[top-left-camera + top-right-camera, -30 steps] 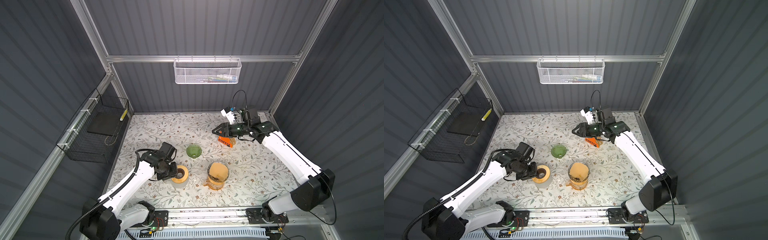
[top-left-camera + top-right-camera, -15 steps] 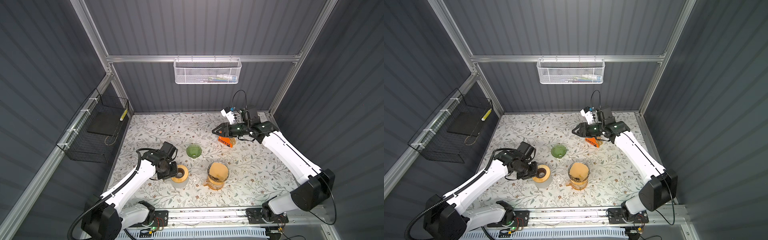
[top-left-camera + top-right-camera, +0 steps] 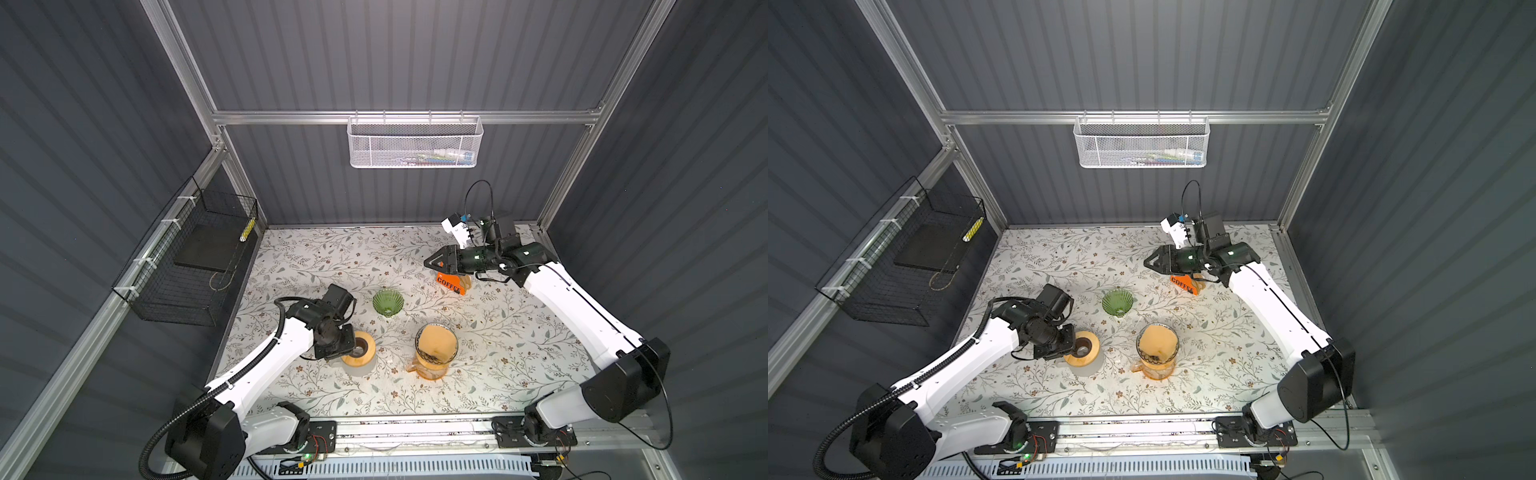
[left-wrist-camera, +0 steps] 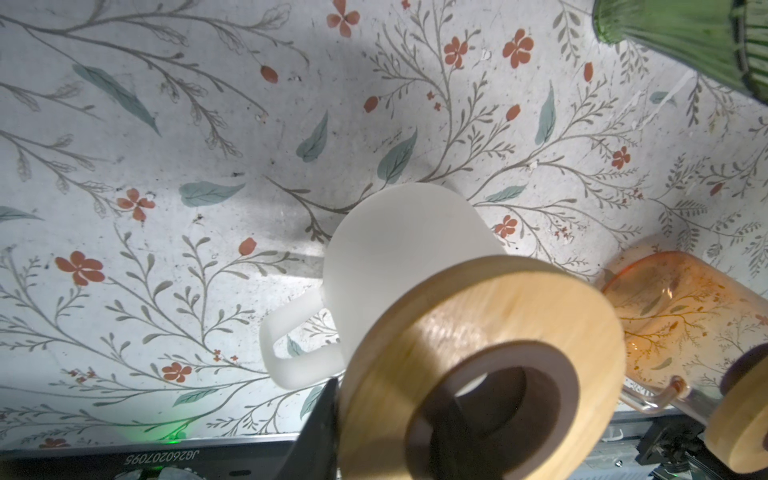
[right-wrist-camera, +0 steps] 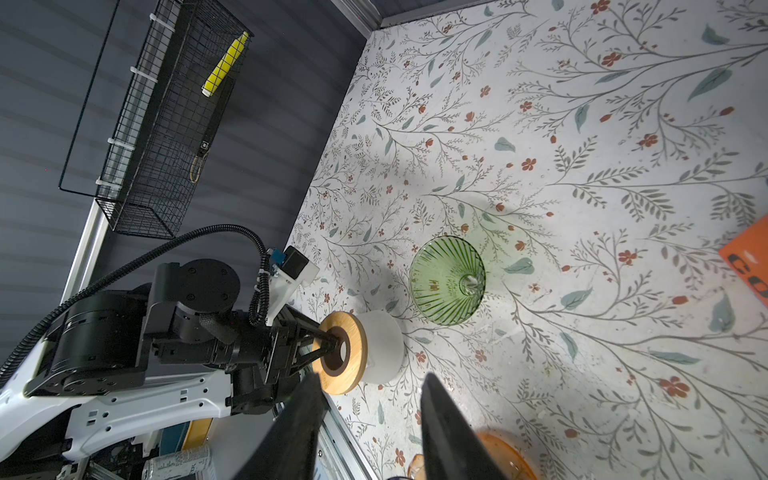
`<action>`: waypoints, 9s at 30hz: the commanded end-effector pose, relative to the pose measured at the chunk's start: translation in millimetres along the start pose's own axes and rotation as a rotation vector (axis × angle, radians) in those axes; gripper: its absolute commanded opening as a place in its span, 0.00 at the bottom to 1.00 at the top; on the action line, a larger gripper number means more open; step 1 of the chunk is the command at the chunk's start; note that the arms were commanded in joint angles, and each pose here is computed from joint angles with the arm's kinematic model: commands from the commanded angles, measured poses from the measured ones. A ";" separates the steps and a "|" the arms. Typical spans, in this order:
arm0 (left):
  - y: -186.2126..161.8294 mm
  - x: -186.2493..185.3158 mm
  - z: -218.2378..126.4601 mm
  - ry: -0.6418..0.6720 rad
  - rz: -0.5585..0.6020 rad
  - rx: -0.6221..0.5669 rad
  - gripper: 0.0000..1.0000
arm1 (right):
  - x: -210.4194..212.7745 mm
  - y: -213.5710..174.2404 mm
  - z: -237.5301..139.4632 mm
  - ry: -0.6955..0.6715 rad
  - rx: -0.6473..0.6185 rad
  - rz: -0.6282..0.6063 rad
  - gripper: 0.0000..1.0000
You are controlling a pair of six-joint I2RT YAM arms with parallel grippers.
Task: Place the coffee filter in the dripper
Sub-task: 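Lower the wooden ring onto the white pitcher and open the left gripper, then move the left gripper to the green ribbed dripper and grasp it, then carry the green dripper with the left gripper over the wooden ring, then lower the green dripper onto the wooden ring while the right gripper moves above it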
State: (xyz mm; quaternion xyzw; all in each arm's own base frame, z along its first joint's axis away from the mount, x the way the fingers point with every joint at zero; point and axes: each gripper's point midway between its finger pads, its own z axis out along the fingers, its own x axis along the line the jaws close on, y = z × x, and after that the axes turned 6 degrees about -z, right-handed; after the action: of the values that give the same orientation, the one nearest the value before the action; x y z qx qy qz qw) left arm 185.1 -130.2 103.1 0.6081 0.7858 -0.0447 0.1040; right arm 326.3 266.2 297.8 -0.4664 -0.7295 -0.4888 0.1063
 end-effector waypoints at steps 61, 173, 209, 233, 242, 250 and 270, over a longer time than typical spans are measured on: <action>72.6 -59.6 -81.0 -0.101 0.132 -0.291 0.39 | -7.8 21.1 22.2 -0.045 0.048 0.015 0.41; 10.7 -23.5 -83.4 -0.204 -0.017 -0.203 0.00 | 98.4 -68.7 71.4 0.116 0.251 -0.142 0.41; 2.2 -4.9 -43.9 -0.127 -0.025 -0.152 0.00 | 103.0 -112.1 94.7 0.083 0.389 -0.184 0.41; -0.1 -4.2 -35.3 -0.129 -0.012 -0.138 0.00 | 72.6 -168.1 142.0 -0.006 0.562 -0.148 0.35; -2.1 -1.9 -38.5 -0.123 -0.014 -0.137 0.00 | 64.9 -170.7 150.4 -0.027 0.566 -0.147 0.28; 0.1 -4.1 -43.8 -0.133 -0.011 -0.152 0.00 | 60.4 -173.0 154.0 -0.039 0.571 -0.143 0.19; 4.0 -11.5 -52.3 -0.152 0.009 -0.161 0.02 | 50.2 -175.0 156.4 -0.093 0.580 -0.145 0.07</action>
State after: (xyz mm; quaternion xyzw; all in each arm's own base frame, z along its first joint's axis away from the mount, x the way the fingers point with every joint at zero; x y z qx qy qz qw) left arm 191.4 -131.6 150.8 0.5811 0.7828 -0.0286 0.2209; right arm 207.8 413.3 157.4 -0.3874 -0.8616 -0.2705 0.1854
